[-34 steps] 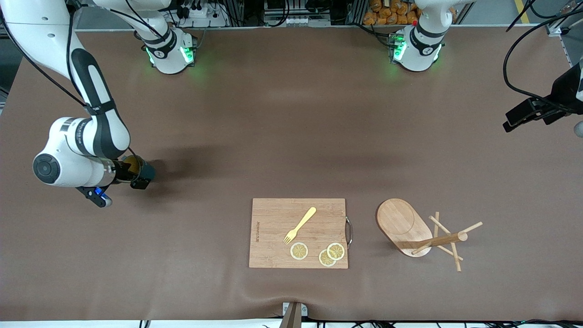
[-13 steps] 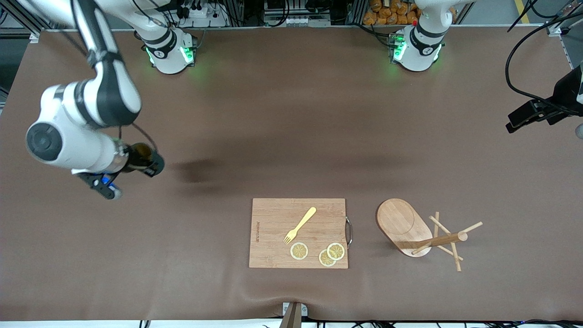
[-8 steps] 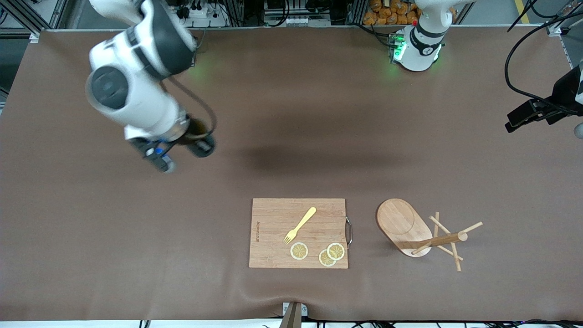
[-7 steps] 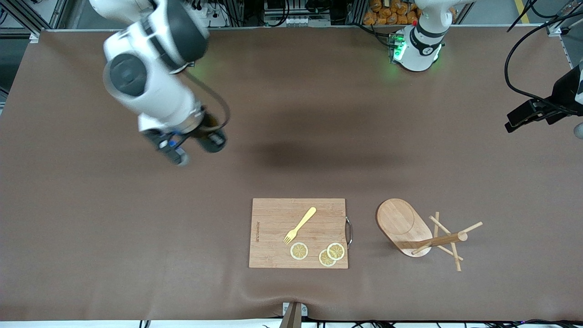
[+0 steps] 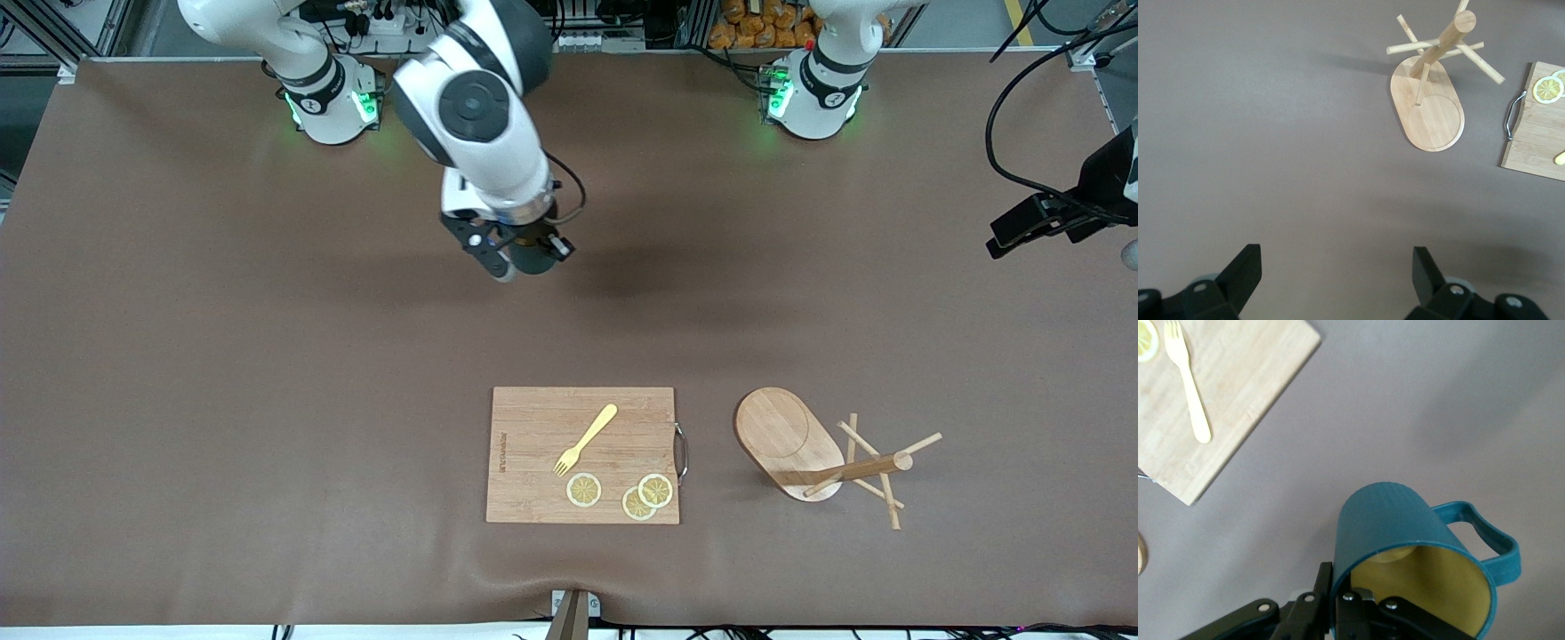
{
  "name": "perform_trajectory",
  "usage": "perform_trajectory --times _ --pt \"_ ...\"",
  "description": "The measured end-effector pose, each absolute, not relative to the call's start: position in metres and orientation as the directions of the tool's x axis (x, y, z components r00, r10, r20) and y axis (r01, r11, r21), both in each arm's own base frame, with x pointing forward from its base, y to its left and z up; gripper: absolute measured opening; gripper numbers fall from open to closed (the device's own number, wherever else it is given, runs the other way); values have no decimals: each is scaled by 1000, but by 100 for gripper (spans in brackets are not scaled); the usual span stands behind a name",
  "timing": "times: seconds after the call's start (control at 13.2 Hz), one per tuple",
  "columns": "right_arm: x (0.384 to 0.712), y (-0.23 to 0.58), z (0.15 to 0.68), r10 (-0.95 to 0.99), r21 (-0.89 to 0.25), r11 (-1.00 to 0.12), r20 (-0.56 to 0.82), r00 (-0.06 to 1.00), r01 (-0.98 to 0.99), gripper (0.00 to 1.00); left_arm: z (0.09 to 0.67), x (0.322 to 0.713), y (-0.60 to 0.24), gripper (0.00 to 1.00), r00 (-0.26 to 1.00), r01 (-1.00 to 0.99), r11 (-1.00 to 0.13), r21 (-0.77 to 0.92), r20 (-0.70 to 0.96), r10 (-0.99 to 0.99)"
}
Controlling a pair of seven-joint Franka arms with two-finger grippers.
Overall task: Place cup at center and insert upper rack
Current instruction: 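Lift the teal mug with the right gripper and carry it toward table center, then lower the mug onto the table and open the right gripper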
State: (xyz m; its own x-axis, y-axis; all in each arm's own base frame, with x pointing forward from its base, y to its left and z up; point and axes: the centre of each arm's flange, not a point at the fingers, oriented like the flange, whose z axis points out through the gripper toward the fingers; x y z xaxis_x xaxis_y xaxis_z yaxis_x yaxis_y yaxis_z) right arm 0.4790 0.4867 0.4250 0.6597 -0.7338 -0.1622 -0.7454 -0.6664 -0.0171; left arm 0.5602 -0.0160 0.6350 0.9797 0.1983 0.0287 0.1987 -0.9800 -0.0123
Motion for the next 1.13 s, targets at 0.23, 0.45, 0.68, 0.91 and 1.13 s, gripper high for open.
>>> perform_trajectory --times 0.23,0.45,0.68,0.91,1.13 --pt "462 523 358 -724 11 -682 -151 673 -731 5 641 557 -16 100 979 200 -980 -14 36 199" --pt "445 548 293 -706 32 -704 -138 695 -709 5 646 551 -17 100 979 200 -980 -20 27 200" --pt "434 559 269 -702 40 -707 -154 695 -706 5 646 550 -17 100 980 201 -979 -21 23 200" --pt "434 563 264 -718 23 -686 -188 671 -727 5 646 549 -17 100 980 200 -979 -22 21 200" --pt "433 562 251 -732 39 -669 -209 648 -743 5 647 548 -17 100 980 200 -980 -23 18 199"
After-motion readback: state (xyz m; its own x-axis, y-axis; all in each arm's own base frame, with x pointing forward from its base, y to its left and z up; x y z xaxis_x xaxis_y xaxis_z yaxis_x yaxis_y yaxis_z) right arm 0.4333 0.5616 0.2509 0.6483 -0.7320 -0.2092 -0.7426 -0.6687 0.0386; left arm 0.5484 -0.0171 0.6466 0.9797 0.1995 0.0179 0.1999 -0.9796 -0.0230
